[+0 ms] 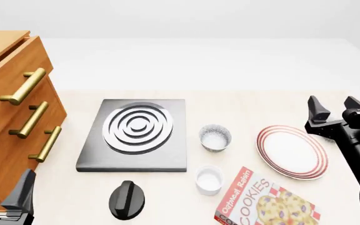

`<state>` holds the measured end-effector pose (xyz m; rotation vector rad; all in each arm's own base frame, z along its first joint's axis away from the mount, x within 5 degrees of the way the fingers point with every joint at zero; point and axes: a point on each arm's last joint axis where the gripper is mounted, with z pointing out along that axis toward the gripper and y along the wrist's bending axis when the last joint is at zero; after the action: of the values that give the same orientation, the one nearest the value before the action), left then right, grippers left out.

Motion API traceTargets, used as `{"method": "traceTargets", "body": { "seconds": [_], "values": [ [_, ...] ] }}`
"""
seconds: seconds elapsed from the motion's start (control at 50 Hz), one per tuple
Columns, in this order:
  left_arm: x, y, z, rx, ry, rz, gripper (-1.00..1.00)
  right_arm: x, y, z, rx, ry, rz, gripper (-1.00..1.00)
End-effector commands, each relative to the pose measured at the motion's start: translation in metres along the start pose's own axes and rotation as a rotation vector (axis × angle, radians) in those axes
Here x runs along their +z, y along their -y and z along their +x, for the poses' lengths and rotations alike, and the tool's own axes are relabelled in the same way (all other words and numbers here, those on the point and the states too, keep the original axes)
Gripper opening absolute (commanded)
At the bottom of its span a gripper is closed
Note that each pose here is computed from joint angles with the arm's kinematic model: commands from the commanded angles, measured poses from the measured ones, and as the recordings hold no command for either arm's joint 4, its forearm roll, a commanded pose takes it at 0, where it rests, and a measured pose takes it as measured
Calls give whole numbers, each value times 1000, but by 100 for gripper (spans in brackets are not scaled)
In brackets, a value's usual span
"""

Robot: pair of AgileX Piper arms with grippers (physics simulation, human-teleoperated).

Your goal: Pick the akita bowl next to the plate and place it on the plate.

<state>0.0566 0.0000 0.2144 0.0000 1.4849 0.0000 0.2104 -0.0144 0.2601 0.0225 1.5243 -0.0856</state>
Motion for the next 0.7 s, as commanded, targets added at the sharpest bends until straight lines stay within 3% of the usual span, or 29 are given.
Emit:
{"method": "traceTargets", "body": {
  "seconds": [0.02,0.7],
  "values": [
    [0,0,0,0,0,0,100,10,4,1,-7,-4,19,100],
    [0,0,0,0,0,0,100,39,19,9,-7,-31,74,100]
  ]
}}
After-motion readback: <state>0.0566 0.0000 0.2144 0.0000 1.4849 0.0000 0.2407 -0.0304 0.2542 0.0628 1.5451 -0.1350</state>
